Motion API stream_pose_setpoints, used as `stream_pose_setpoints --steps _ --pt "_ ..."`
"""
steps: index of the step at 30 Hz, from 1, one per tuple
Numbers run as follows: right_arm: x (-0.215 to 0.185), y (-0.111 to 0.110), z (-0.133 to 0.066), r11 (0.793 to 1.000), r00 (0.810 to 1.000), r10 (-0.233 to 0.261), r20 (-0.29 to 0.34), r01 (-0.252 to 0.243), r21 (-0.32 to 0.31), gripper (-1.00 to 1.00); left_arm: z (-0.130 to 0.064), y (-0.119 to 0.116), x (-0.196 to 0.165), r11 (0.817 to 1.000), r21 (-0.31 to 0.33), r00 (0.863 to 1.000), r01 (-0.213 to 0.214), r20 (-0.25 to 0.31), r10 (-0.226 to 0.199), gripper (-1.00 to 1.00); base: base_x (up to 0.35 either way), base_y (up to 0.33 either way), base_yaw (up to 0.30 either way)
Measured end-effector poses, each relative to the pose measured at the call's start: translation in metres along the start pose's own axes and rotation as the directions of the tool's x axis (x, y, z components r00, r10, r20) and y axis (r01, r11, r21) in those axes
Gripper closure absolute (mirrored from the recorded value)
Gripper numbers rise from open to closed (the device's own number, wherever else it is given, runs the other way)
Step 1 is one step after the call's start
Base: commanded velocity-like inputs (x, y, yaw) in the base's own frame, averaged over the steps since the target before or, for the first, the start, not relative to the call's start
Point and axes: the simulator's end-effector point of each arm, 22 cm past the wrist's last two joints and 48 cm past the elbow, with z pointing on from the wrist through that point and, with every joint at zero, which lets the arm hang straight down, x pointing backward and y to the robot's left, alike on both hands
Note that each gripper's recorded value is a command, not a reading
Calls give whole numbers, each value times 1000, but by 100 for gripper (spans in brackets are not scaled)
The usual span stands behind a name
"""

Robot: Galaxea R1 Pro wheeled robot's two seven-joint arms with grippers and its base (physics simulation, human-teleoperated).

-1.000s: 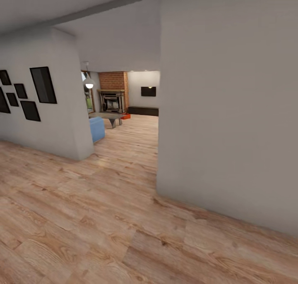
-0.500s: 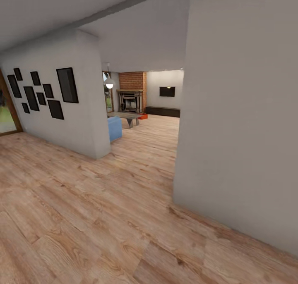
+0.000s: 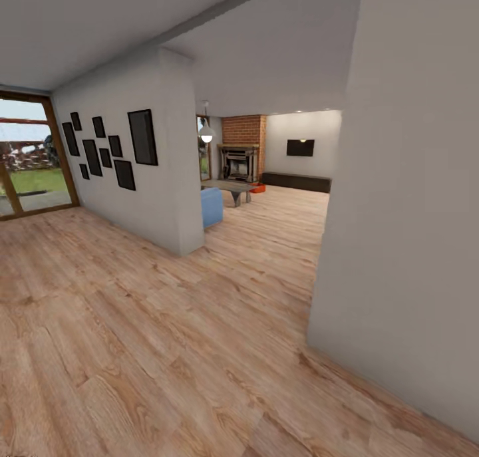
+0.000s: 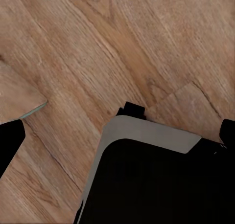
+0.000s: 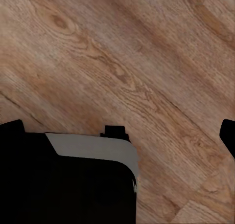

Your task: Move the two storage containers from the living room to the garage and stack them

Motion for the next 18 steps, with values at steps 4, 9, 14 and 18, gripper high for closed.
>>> stream_pose_setpoints --steps 4,9,14,18 --pt "0 0 0 1000 1000 1 0 -1 0 -100 0 0 0 1000 0 1000 0 0 0 -100 321 0 272" --pt "0 0 0 1000 1000 5 0 -5 1 -100 0 0 0 1000 0 1000 0 0 0 -100 322 0 272" --pt "0 0 0 1000 1000 6 0 -6 2 -100 0 0 0 1000 0 1000 0 0 0 -100 322 0 268" --pt "0 -2 0 1000 1000 7 -1 -7 4 -100 0 0 0 1000 0 1000 0 0 0 -100 321 0 81"
